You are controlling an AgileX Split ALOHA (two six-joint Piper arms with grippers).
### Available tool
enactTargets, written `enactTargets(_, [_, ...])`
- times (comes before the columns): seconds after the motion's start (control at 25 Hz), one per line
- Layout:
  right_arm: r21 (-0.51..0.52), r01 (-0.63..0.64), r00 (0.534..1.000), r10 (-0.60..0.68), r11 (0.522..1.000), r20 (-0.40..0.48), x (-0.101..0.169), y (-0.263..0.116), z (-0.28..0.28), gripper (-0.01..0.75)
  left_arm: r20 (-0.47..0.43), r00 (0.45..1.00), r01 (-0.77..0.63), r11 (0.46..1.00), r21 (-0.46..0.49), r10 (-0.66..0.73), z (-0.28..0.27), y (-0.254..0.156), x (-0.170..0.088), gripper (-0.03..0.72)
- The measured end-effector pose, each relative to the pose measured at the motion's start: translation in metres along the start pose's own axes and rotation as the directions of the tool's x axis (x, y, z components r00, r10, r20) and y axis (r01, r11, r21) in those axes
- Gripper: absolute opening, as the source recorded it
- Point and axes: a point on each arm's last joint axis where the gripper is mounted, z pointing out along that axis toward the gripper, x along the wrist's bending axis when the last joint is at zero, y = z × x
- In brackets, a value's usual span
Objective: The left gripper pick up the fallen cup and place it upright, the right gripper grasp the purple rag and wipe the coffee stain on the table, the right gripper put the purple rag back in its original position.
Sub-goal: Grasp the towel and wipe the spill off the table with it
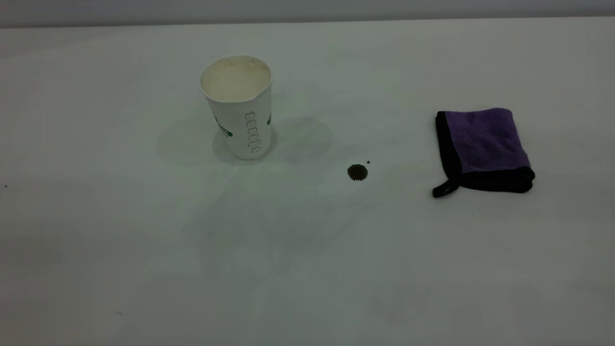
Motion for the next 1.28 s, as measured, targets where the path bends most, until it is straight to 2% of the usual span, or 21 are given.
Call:
enactTargets(0.36, [0.163,0.084,0.984,-0.055,0.983,-0.171,-0.004,0.039,0.086,0.565,0.0,1.0,0.0,1.0,0.002,0.0,0.0,0.0,0.0,0.507])
enactTargets(0.56, [0.313,0.068,0.971,0.01,0.947,-0.241,-0.009,0.04,0.147,0.565,0.0,1.0,0.0,1.0,0.002,0.0,0.0,0.0,0.0,0.507])
enactTargets(0.76, [0.433,0.083,0.961,0.043,0.898,-0.274,-0.006,0.039,0.196,0.563,0.0,1.0,0.0,1.0,0.002,0.0,0.0,0.0,0.0,0.507])
enactTargets(0.96, [0.494,0.126,0.952,0.036,0.86,-0.305,0.009,0.042,0.246,0.551,0.0,1.0,0.0,1.0,0.002,0.0,0.0,0.0,0.0,0.507])
enactTargets(1.28, [0.631,0.075,0.965,0.102,0.772,-0.24,0.006,0.029,0.343,0.551,0.0,1.0,0.0,1.0,0.002,0.0,0.0,0.0,0.0,0.507])
